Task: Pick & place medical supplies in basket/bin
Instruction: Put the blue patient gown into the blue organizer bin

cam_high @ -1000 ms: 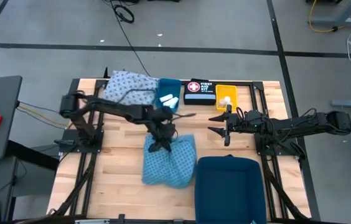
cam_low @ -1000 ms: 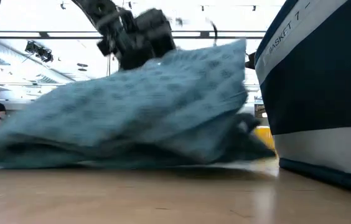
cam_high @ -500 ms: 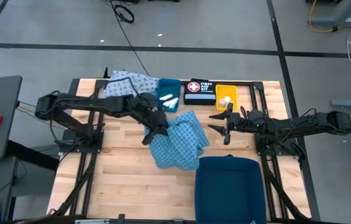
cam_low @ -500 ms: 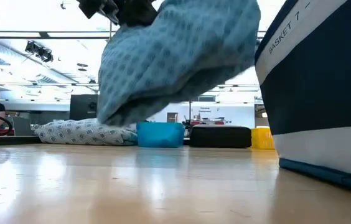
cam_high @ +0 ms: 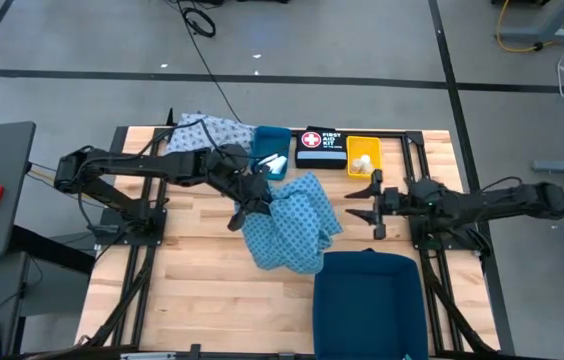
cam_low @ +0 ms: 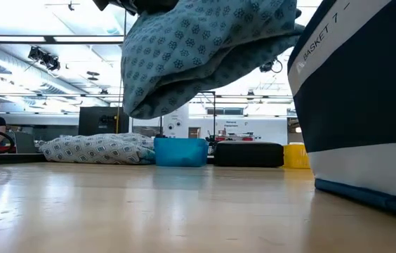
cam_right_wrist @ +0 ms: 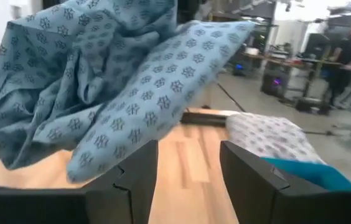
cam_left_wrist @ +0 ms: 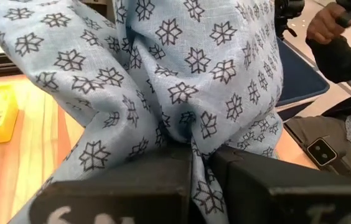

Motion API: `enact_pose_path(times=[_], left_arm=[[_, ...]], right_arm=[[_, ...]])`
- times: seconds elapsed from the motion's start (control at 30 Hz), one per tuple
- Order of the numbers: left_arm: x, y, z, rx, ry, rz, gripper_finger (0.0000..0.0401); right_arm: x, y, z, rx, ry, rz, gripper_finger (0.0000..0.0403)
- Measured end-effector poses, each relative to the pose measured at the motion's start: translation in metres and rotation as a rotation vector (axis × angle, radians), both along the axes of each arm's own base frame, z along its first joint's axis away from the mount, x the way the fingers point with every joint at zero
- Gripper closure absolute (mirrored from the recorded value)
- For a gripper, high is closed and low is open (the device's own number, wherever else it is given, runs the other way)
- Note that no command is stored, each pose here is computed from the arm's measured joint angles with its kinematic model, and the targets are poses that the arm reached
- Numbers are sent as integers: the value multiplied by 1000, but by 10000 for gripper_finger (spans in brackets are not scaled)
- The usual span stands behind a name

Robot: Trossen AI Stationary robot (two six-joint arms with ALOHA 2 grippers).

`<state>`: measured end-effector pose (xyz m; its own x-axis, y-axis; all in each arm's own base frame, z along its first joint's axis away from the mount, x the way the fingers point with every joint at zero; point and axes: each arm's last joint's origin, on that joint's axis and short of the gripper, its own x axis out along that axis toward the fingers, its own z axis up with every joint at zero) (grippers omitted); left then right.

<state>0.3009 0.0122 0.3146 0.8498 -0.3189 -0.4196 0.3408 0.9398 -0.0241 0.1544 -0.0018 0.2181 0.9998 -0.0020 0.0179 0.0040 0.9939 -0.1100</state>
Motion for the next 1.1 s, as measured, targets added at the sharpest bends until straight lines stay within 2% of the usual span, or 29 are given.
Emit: enact_pose_path(times=[0.13,0.3,0.43,0.57,0.83,0.97,1.1], left_arm=[[1,0,1,-3,-17,-11,389],[3,-3,6,-8,-72,-31,389],[6,-11,22,-7,-120,-61,389],[17,-23,40,-5,-169,-103,389],[71,-54,49,24,-245,-227,389],[100,-66,56,-4,-289,-335,389],[132,-83,49,-30,-309,-428,389]], right_arm=[[-24,3,6,7,-10,-37,235],[-51,6,11,31,-55,-6,240],[-64,7,4,74,-5,10,240],[-68,9,5,90,-32,35,240],[-68,10,5,68,-33,45,240],[-68,10,5,55,-34,44,240],[-68,10,5,50,-34,44,240]])
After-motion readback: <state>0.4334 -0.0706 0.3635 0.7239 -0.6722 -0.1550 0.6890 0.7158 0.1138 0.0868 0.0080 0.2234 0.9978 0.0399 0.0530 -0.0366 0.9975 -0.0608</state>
